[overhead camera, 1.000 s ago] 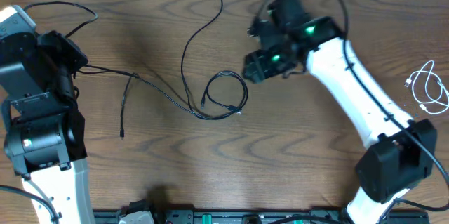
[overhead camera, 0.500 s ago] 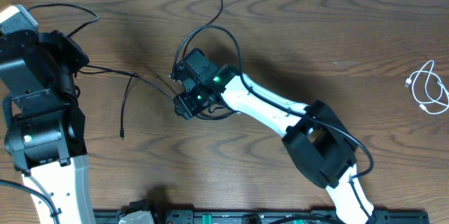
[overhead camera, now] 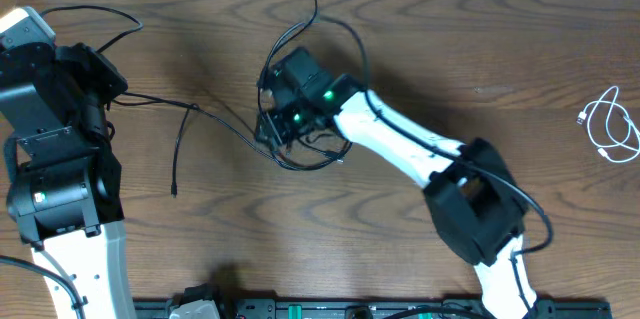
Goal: Untangle cables
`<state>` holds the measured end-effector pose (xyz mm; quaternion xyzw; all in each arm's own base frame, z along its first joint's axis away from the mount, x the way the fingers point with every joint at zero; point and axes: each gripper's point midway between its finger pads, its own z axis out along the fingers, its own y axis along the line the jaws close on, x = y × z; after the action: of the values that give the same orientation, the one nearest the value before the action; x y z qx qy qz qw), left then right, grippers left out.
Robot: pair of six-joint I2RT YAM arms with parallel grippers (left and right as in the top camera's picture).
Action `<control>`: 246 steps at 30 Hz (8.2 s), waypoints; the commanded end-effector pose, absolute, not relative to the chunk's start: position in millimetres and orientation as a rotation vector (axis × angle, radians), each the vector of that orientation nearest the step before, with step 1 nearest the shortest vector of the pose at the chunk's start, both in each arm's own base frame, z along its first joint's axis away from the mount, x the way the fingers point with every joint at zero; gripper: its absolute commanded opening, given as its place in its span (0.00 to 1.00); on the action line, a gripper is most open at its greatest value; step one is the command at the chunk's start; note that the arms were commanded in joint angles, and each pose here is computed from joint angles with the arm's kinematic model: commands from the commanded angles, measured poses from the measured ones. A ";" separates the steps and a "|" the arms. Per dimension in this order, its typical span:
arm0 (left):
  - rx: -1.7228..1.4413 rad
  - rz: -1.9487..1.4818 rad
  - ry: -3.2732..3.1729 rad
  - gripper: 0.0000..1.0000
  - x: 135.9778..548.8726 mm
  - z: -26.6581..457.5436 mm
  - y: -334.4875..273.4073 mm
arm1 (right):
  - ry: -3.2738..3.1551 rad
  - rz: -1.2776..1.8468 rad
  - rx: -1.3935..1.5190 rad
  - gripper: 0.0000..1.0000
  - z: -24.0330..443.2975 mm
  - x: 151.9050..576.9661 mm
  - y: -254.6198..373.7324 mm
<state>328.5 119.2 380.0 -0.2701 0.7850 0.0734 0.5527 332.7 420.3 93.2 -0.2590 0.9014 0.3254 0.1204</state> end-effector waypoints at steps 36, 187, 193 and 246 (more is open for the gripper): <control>-0.648 0.167 1.843 0.07 328.0 384.9 120.1 | 2.874 0.560 -0.321 0.55 26.6 355.4 375.0; -0.520 -0.015 3.019 0.98 319.3 121.2 -12.3 | 2.942 0.079 -0.399 0.82 13.6 239.2 278.9; -0.520 -0.015 3.017 0.98 319.7 121.2 -12.3 | 2.912 0.214 -0.492 0.82 -10.7 243.4 311.4; -0.521 -0.035 3.028 0.98 317.5 121.1 -14.8 | 2.174 -0.170 0.750 0.01 255.9 382.1 -186.3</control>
<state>316.5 -16.8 117.4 -0.1667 0.9855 -0.0134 0.0301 384.4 -161.9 270.4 0.3122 0.8484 -0.0390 0.4257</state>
